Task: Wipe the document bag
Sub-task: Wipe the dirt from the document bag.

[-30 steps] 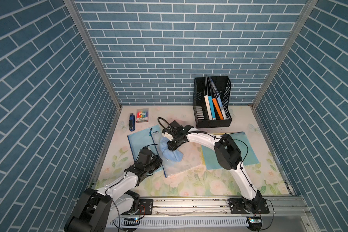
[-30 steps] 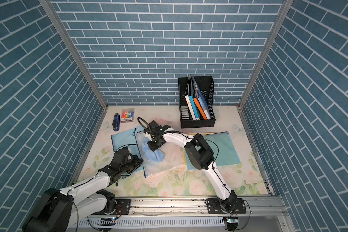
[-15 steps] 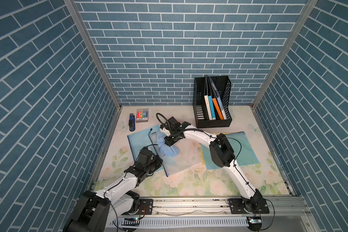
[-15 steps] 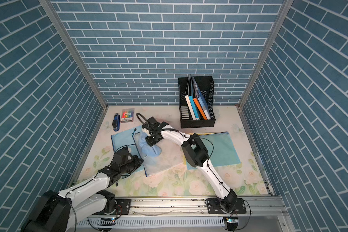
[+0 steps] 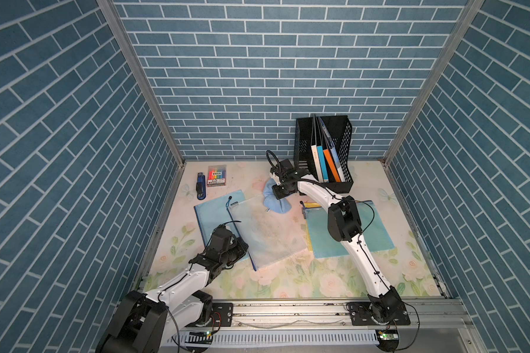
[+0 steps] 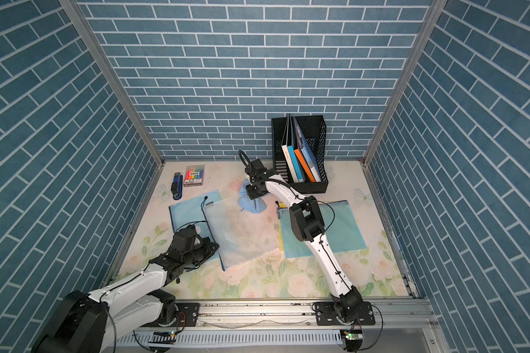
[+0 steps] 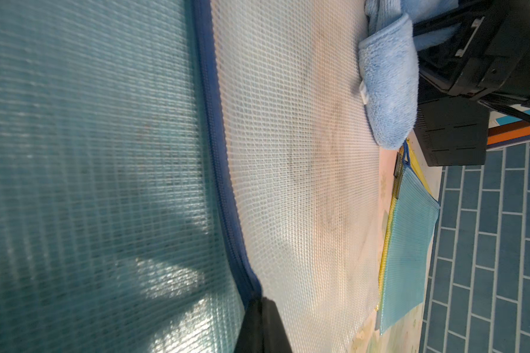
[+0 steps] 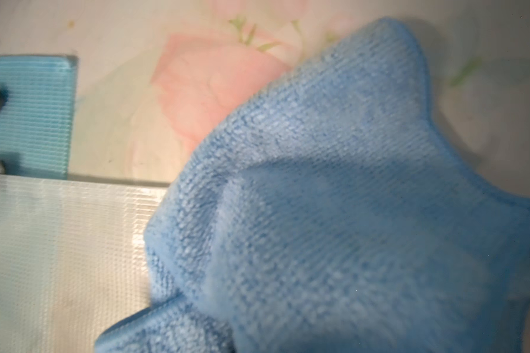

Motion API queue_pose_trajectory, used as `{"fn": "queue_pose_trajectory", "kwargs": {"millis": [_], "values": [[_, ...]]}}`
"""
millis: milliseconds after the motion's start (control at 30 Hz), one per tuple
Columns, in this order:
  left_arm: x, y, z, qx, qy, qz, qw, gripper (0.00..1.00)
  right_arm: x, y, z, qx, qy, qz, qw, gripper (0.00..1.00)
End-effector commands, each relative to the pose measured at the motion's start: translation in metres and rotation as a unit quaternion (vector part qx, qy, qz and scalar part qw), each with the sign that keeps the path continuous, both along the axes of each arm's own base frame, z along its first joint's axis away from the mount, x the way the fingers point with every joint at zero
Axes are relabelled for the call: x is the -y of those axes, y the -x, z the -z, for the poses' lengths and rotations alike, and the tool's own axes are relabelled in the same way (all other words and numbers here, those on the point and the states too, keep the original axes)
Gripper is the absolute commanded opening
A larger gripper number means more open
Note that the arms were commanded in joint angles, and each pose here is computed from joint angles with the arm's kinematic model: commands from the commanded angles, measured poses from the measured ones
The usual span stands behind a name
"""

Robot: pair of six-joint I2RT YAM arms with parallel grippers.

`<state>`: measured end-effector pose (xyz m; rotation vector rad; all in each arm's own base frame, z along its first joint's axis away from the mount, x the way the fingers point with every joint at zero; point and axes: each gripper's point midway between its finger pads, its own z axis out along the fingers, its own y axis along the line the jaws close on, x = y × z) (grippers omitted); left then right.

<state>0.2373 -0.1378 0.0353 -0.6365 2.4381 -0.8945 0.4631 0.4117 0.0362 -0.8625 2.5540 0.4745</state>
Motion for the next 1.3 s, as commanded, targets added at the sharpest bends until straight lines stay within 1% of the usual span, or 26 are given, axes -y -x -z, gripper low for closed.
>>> {"fn": "queue_pose_trajectory", "kwargs": {"millis": [0, 167, 233, 333, 400, 467, 533, 667, 800, 900, 1033, 1100, 1167, 1267], "values": [[0.004, 0.004, 0.006, -0.010, -0.001, 0.018, 1.000, 0.00, -0.051, 0.061, -0.009, -0.016, -0.013, -0.098, 0.995, 0.14], [0.012, 0.001, 0.005, -0.013, -0.004, 0.039, 0.999, 0.00, -0.104, 0.120, -0.025, -0.032, -0.059, -0.164, 0.984, 0.14], [0.015, -0.001, 0.003, -0.013, -0.007, 0.048, 0.999, 0.00, -0.119, 0.136, -0.027, -0.044, -0.083, -0.186, 0.978, 0.14], [0.019, -0.001, 0.002, -0.014, -0.012, 0.060, 0.998, 0.00, -0.136, 0.146, -0.031, -0.059, -0.118, -0.198, 0.971, 0.15], [0.020, -0.001, 0.001, -0.016, -0.015, 0.063, 0.998, 0.00, -0.144, 0.145, -0.034, -0.059, -0.136, -0.197, 0.969, 0.15], [0.019, 0.001, 0.002, -0.018, -0.017, 0.063, 0.998, 0.00, -0.152, 0.140, -0.037, -0.051, -0.152, -0.191, 0.968, 0.16], [0.017, 0.003, 0.002, -0.020, -0.019, 0.059, 0.998, 0.00, -0.154, 0.134, -0.035, -0.040, -0.150, -0.182, 0.971, 0.15], [0.014, 0.006, 0.003, -0.023, -0.018, 0.049, 0.998, 0.00, -0.138, 0.106, -0.017, -0.017, -0.113, -0.137, 0.984, 0.16], [0.009, 0.007, 0.003, -0.020, -0.015, 0.029, 0.999, 0.00, -0.105, 0.064, -0.004, -0.014, -0.088, -0.071, 0.993, 0.15], [0.004, 0.007, 0.003, -0.014, -0.016, 0.012, 1.000, 0.00, -0.079, 0.037, -0.007, 0.006, -0.068, -0.048, 0.997, 0.15], [0.000, 0.005, 0.002, -0.008, -0.015, -0.005, 1.000, 0.00, -0.032, 0.001, -0.015, 0.022, -0.039, -0.015, 0.999, 0.15], [-0.002, 0.005, 0.001, -0.007, -0.016, -0.010, 1.000, 0.00, -0.013, -0.008, -0.016, 0.017, -0.032, -0.006, 0.999, 0.14], [-0.003, 0.003, 0.000, -0.003, -0.017, -0.015, 1.000, 0.00, 0.002, -0.009, -0.016, 0.010, -0.020, -0.005, 1.000, 0.14], [-0.004, 0.001, -0.002, 0.001, -0.017, -0.020, 1.000, 0.00, 0.002, 0.009, -0.017, -0.012, -0.027, -0.031, 0.999, 0.13]]}}
